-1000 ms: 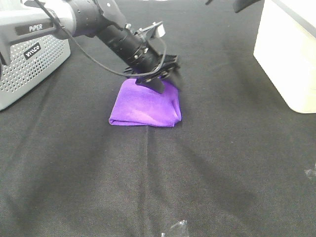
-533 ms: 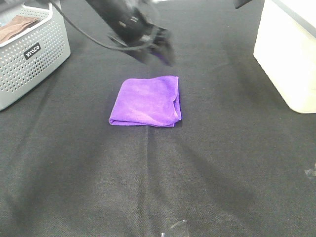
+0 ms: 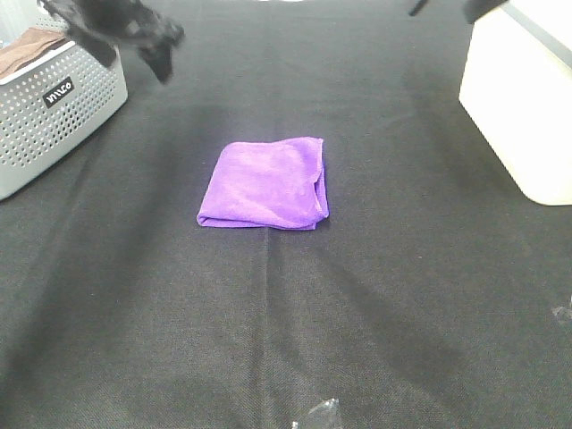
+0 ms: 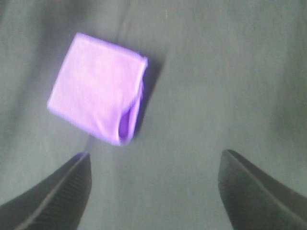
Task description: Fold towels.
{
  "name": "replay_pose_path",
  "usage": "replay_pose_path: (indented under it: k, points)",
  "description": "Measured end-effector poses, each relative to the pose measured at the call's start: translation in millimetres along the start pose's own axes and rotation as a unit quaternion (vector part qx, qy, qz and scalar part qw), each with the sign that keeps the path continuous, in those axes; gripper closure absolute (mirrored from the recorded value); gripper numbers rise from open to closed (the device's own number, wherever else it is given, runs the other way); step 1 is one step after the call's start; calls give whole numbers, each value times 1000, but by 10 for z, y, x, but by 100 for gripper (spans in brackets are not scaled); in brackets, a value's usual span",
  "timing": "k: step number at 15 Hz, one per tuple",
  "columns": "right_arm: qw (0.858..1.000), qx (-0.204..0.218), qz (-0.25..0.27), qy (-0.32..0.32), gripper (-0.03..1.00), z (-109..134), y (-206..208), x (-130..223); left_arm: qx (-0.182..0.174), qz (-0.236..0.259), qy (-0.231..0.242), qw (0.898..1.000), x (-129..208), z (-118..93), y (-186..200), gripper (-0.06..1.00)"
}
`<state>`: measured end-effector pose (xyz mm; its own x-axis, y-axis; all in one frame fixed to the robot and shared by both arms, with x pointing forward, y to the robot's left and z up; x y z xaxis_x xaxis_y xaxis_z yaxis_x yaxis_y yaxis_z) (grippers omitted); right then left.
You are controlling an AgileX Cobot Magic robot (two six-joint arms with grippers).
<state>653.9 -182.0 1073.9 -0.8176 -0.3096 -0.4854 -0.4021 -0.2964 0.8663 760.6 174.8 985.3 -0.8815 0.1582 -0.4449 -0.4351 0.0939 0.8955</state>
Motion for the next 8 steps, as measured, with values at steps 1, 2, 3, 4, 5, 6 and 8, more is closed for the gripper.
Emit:
replay_pose_path:
  k: [1,2,3,4,5,6,8]
  points:
    - [1000,3,-2,1,26,30,117,79,3,-18,14,1000,-57,85,190,22]
    - [1000,9,-2,4,26,52,235,181,4,-38,33,999,-113,205,406,22]
    - [1000,17,-1,7,26,71,355,304,-2,-61,54,997,-160,405,660,22]
    - [1000,26,-7,12,26,101,528,432,-10,-84,73,994,-163,595,955,22]
    - [999,33,-20,16,26,151,726,566,-18,-96,93,991,-80,791,1232,22]
    - [999,34,-30,18,26,212,895,725,-22,-95,105,990,71,900,1450,22]
    - [998,37,-48,21,26,337,1184,1128,-29,-82,112,990,548,977,1858,22]
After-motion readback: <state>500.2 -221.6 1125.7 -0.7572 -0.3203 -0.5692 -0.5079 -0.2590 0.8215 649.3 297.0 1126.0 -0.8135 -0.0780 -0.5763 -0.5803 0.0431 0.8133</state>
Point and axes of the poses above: a point on each arm's last joint axis where the gripper is mounted, y pointing back along that axis away from the gripper, z along the wrist's bending axis when the last joint is at zero, x = y × z, the point moved 7 cm from there along -y, pointing out along that axis toward the gripper, and after that the axes turned 8 degrees about y, right-handed, at the moved point
